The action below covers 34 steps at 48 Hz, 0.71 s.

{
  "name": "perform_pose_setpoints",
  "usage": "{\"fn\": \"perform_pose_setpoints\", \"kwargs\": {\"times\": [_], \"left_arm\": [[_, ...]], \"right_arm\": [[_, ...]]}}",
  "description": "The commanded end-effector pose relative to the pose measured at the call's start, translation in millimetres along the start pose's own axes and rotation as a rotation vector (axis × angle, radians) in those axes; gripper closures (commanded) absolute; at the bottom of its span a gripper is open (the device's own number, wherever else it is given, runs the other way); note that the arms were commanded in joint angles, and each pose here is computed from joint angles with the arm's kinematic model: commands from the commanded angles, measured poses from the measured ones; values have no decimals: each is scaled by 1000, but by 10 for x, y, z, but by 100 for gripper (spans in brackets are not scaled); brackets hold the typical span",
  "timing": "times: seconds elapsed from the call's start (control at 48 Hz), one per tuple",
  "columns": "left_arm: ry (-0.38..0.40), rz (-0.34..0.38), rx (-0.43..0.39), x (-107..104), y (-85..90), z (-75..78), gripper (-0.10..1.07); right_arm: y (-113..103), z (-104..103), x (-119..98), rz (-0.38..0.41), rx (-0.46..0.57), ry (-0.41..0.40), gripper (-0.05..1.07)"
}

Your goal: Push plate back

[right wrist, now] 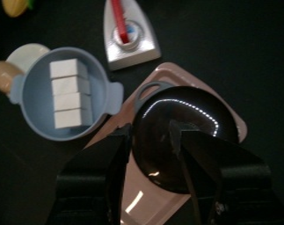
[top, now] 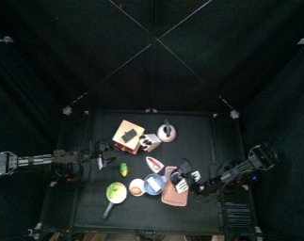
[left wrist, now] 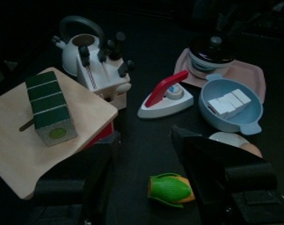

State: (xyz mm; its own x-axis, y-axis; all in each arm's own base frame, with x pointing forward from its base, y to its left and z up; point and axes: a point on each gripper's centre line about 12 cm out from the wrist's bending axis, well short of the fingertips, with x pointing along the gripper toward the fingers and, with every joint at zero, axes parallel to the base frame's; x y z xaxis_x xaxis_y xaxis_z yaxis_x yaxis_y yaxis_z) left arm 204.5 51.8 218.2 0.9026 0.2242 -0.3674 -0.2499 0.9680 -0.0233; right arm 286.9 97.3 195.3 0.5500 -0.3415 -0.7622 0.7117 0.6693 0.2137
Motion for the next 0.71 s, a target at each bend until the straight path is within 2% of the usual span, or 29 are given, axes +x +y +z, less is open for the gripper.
{"fn": "perform_pose_setpoints", "kwargs": {"times": [0.0,0.104,0.271,0.479,0.688], "left_arm": [[-8,2,0,6,3,45,11],[-8,0,0,6,0,45,11],[-9,0,-1,6,0,51,11],[-11,2,-13,6,3,58,11],[-10,2,-13,6,3,51,11]], "right_arm": [[219,-101,-49,82,-57,2,25],[354,-265,3,99,-95,31,25],[466,-553,70,49,-87,110,25],[394,-736,151,-67,-46,172,26],[285,-802,172,-133,-34,181,35]]}}
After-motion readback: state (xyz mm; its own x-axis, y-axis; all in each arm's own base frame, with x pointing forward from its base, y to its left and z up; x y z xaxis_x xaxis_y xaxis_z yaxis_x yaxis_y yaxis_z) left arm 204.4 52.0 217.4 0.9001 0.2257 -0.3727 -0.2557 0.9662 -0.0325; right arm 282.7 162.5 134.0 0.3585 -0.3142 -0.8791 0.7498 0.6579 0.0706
